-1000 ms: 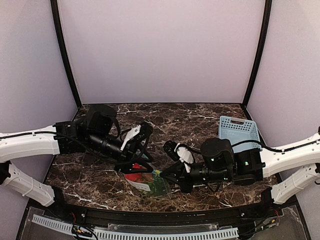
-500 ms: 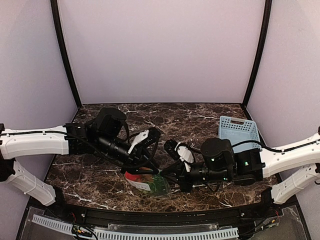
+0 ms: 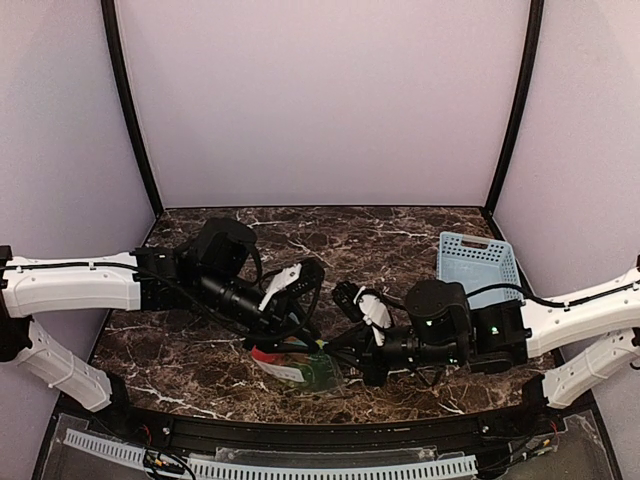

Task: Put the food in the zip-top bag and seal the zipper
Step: Zip the zipper of the food storage bag.

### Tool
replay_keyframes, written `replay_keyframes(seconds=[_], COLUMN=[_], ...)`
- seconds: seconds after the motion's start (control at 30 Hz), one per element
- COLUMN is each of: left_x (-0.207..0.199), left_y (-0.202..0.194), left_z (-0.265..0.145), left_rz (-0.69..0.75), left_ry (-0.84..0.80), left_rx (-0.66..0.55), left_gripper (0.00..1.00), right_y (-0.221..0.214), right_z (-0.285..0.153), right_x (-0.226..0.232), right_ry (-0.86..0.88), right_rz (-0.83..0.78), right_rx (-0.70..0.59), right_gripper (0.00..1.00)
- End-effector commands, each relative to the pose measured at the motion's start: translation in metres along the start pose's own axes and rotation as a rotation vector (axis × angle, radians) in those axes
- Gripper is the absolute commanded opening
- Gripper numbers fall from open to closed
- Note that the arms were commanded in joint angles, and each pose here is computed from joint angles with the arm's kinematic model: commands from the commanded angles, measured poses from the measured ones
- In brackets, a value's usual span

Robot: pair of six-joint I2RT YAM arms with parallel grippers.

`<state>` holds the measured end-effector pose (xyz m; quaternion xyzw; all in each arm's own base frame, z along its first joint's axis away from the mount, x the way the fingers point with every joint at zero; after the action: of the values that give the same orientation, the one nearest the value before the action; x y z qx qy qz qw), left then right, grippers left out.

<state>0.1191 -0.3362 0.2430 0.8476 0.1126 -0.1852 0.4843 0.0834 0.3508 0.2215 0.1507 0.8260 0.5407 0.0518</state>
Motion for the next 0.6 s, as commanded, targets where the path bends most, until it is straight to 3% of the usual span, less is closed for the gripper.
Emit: replay_keyframes(seconds=[0.0,0.57], left_x=[-0.0055,-0.0009], left_y=[0.0028,0.0087], left_z=[-0.0038,0.0034], left_rz=[0.023,0.038], left_ry=[-0.007,0.005], left_rx=[-0.021,-0.01], left_gripper=[0.35,0.39], right_y=[0.0167,0.0169], right_z=[-0.0086,-0.01], right_x=[-0.0006,0.0012], right_ry=[-0.013,0.006], right_rz=[0.021,0.03], right_rx=[-0.098,-0.11], right_gripper=[0.0,0.0])
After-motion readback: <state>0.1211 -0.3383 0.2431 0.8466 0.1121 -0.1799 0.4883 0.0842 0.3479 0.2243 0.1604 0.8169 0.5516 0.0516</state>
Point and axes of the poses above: each gripper's point midway between its finger pads, its own z axis out along the fingers, its own x axis along the line the jaws close on, y = z × x, the point moved 5 cm from there along -z, back along the fingers, and after that the axes turned 9 degrees about -z, right-handed, at the moved point
